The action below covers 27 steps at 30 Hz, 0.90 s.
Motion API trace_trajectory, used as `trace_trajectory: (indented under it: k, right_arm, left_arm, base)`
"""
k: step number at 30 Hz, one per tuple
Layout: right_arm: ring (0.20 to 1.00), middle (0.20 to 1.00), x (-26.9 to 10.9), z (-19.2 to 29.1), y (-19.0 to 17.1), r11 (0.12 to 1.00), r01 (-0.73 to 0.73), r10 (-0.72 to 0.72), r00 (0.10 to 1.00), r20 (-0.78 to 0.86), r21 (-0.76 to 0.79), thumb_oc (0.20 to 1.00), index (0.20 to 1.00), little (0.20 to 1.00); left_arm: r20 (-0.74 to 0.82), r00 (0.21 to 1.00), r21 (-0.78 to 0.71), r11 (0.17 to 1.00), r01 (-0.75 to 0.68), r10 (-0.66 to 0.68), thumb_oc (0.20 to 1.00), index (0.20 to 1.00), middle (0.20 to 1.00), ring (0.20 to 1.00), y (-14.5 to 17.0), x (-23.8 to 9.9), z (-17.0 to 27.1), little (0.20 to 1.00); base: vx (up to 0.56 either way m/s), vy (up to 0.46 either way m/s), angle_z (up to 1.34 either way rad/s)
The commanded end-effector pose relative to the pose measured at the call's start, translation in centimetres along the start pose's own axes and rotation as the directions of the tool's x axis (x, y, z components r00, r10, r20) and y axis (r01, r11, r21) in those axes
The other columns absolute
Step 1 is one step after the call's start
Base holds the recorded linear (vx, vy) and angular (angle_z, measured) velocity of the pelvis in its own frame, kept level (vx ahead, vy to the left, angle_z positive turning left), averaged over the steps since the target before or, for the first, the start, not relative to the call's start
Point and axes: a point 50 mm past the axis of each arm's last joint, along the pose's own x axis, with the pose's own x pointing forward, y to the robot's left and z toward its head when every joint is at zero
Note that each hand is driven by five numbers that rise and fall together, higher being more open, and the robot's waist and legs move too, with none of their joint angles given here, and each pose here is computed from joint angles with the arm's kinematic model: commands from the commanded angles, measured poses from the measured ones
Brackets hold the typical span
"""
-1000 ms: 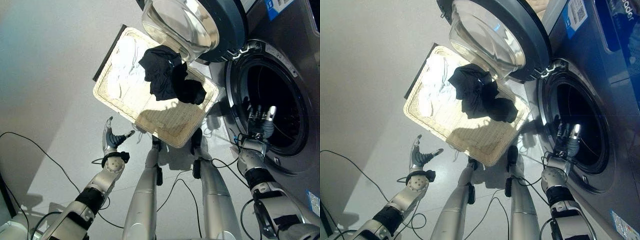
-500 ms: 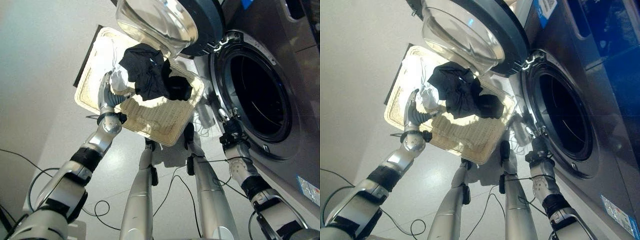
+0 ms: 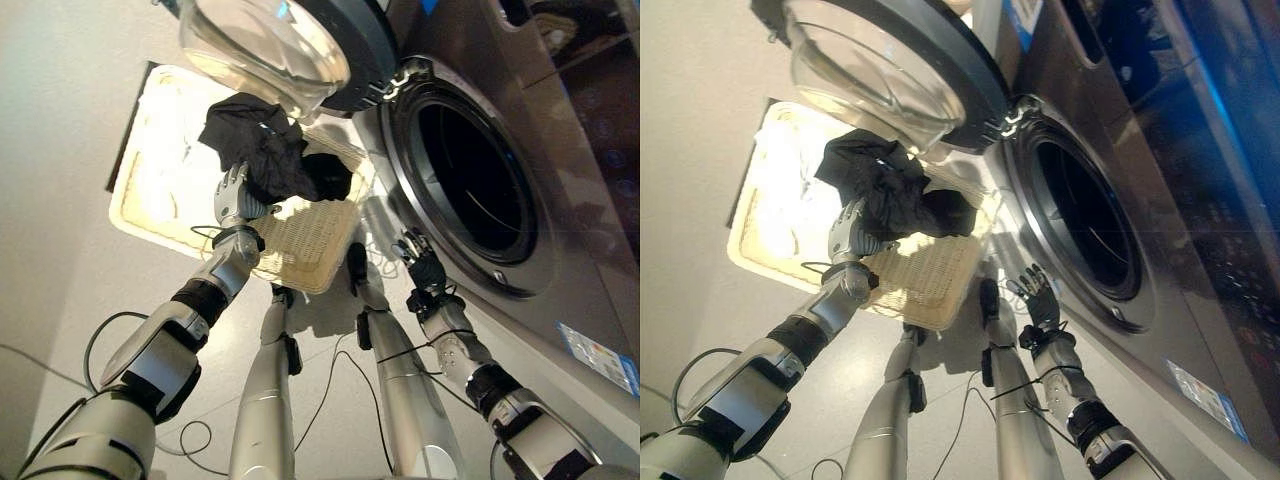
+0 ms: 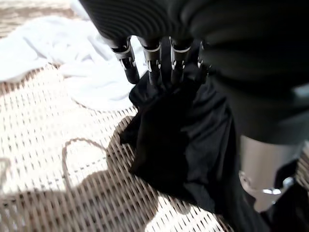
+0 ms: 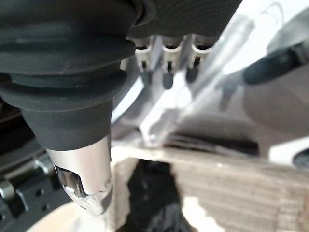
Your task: Put the clothes into the washing machine.
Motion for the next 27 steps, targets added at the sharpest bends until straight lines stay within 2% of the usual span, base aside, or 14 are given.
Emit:
trace_trajectory:
  k: [1, 5, 7, 9, 13, 14, 15, 16, 17, 21, 27]
  right_arm:
    - [1.0, 1.0, -1.2, -1.5, 1.0, 0.997, -0.079, 0.08, 0.996, -0.05, 0.026, 1.0, 1.0, 1.0]
    - [1.0, 1.0, -1.6, -2.0, 1.1, 0.995, -0.093, 0.094, 0.993, -0.066, 0.031, 1.0, 1.0, 1.0]
    - [1.0, 1.0, -1.9, -2.3, 1.2, 0.993, -0.108, 0.111, 0.991, -0.071, 0.047, 1.0, 1.0, 1.0]
    - [1.0, 1.0, -1.9, -2.3, 1.2, 0.991, -0.115, 0.119, 0.99, -0.07, 0.063, 1.0, 1.0, 1.0]
    - [1.0, 1.0, -2.1, -2.4, 1.8, 0.985, -0.138, 0.145, 0.987, -0.062, 0.105, 1.0, 1.0, 1.0]
    - [1.0, 1.0, -2.6, -2.9, 1.6, 0.984, -0.135, 0.144, 0.987, -0.074, 0.112, 1.0, 1.0, 1.0]
    - [1.0, 1.0, -2.7, -2.9, 1.8, 0.983, -0.14, 0.149, 0.986, -0.071, 0.117, 1.0, 1.0, 1.0]
    - [1.0, 1.0, -2.7, -2.9, 1.8, 0.983, -0.141, 0.15, 0.986, -0.069, 0.12, 1.0, 1.0, 1.0]
    - [1.0, 1.0, -2.8, -2.9, 2.2, 0.981, -0.146, 0.156, 0.986, -0.064, 0.129, 1.0, 1.0, 1.0]
    - [1.0, 1.0, -3.3, -3.1, 3.2, 0.973, -0.163, 0.174, 0.983, -0.057, 0.164, 1.0, 1.0, 1.0]
    - [1.0, 1.0, -3.4, -2.8, 4.1, 0.968, -0.183, 0.193, 0.98, -0.042, 0.174, 1.0, 1.0, 1.0]
  left_arm:
    - [0.018, 0.987, 0.11, 0.981, -0.159, 0.158, 1.0, 1.0, 1.0, 1.0, 3.0, 2.1, 0.1, 1.0]
    - [-0.003, 0.986, 0.145, 0.976, -0.164, 0.166, 1.0, 1.0, 1.0, 1.0, 3.4, 2.5, 0.0, 1.0]
    - [-0.07, 0.984, 0.264, 0.955, -0.139, 0.162, 1.0, 1.0, 1.0, 1.0, 3.6, 2.9, -1.0, 1.0]
    - [-0.1, 0.981, 0.305, 0.944, -0.129, 0.167, 1.0, 1.0, 1.0, 1.0, 3.8, 3.1, -1.3, 1.0]
    - [-0.18, 0.966, 0.257, 0.957, -0.136, 0.185, 1.0, 1.0, 1.0, 1.0, 4.1, 3.3, -1.7, 1.0]
    - [-0.211, 0.963, 0.224, 0.968, -0.116, 0.165, 0.815, 0.815, 0.815, 0.815, 3.6, 3.0, -2.1, 0.815]
    - [-0.226, 0.961, 0.191, 0.974, -0.117, 0.16, 0.576, 0.576, 0.576, 0.576, 3.6, 3.0, -2.1, 0.576]
    - [-0.229, 0.96, 0.173, 0.978, -0.12, 0.159, 0.545, 0.545, 0.545, 0.545, 3.6, 3.1, -2.1, 0.545]
    - [-0.244, 0.96, 0.11, 0.987, -0.113, 0.137, 0.2, 0.2, 0.2, 0.2, 3.6, 3.2, -1.9, 0.2]
    - [-0.287, 0.955, -0.204, 0.969, -0.139, 0.077, 0.2, 0.2, 0.2, 0.2, 3.2, 3.3, -0.8, 0.2]
    - [-0.226, 0.973, -0.372, 0.919, -0.13, 0.046, 0.2, 0.2, 0.2, 0.2, 2.7, 3.2, 0.7, 0.2]
  base:
    - [0.02, -0.008, -0.22]
    - [0.01, -0.009, -0.14]
    - [0.03, 0.0, -0.03]
    - [0.03, 0.007, -0.04]
    - [0.04, 0.018, -0.1]
    - [0.08, 0.023, -0.09]
    - [0.07, 0.02, -0.08]
    - [0.0, 0.0, 0.0]
    - [0.0, 0.0, 0.0]
    - [0.0, -0.001, 0.01]
    - [-0.04, -0.007, 0.01]
